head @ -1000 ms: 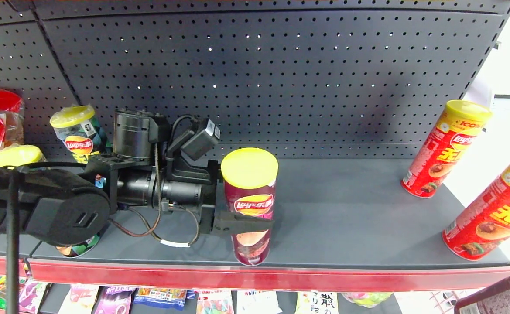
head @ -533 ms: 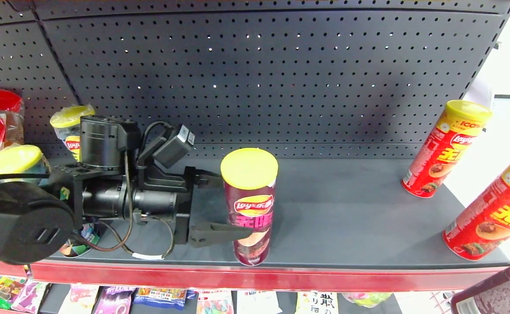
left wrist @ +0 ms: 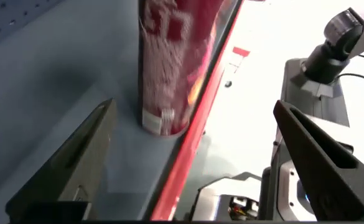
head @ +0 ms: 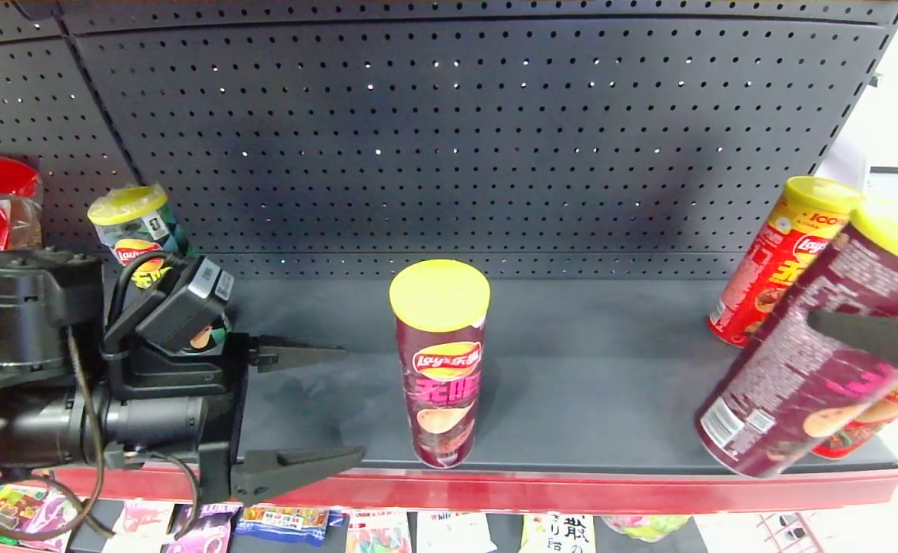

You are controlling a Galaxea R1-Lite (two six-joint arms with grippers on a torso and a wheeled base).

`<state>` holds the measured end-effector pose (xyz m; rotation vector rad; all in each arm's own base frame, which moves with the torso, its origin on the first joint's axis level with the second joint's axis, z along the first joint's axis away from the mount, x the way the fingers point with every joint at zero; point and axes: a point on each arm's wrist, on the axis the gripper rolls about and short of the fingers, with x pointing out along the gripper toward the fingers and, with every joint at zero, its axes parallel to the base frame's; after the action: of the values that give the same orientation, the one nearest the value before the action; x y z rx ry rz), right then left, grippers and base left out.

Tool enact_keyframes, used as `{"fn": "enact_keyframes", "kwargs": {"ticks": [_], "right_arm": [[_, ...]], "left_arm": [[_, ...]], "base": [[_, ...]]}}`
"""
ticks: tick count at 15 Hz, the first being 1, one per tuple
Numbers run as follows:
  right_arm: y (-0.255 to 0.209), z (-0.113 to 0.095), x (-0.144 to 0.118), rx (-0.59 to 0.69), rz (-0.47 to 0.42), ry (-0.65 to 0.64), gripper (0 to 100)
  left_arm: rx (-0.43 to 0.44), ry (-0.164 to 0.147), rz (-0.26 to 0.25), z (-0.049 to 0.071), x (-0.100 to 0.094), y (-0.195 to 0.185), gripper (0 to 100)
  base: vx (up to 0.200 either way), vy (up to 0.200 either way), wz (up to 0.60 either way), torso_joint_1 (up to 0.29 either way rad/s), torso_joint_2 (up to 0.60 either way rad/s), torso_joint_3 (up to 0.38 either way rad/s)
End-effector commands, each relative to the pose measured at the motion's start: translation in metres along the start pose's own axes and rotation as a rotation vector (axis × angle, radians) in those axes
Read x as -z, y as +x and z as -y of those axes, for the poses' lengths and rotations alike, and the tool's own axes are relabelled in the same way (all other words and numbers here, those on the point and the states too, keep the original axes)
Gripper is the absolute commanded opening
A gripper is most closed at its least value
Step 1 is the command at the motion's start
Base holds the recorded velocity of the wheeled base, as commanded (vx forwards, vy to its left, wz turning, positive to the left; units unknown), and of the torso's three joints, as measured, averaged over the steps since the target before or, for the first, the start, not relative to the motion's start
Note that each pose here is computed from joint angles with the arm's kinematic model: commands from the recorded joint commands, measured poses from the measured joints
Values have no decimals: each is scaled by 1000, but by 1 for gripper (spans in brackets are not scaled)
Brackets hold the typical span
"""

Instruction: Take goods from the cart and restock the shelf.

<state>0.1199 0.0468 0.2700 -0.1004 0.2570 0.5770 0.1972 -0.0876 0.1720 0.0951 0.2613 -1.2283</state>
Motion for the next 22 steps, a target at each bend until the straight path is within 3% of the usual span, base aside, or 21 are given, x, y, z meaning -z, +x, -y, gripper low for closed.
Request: {"fn": "enact_keyframes", "kwargs": {"ticks": [1,4,8,10,17,19,22], "right_arm": [[70,6,-22,-89,-89,4,0],[113,9,-30,-98,-22,-15,0],[169,2,-37,-102,-31,-30,0],[192,-7,-43,-94,-29,-41,0],[230,-37,-43,-138,-19,-76,0],[242,-39,-41,-135,23,-84,0],[245,-46,-37,-152,13,-92,0]], "left_arm": [[-27,14,11,14,2,-13,100],[-46,17,11,17,3,-16,100],[-92,35,21,24,1,-23,100],[-107,22,25,30,1,-27,100],[-122,19,19,36,6,-30,100],[-114,19,18,37,6,-30,100],[-113,19,19,37,6,-29,100]], "base": [[0,0,0,0,0,0],[0,0,0,0,0,0],[0,0,0,0,0,0],[0,0,0,0,0,0],[0,0,0,0,0,0],[0,0,0,0,0,0],[0,0,0,0,0,0]]}}
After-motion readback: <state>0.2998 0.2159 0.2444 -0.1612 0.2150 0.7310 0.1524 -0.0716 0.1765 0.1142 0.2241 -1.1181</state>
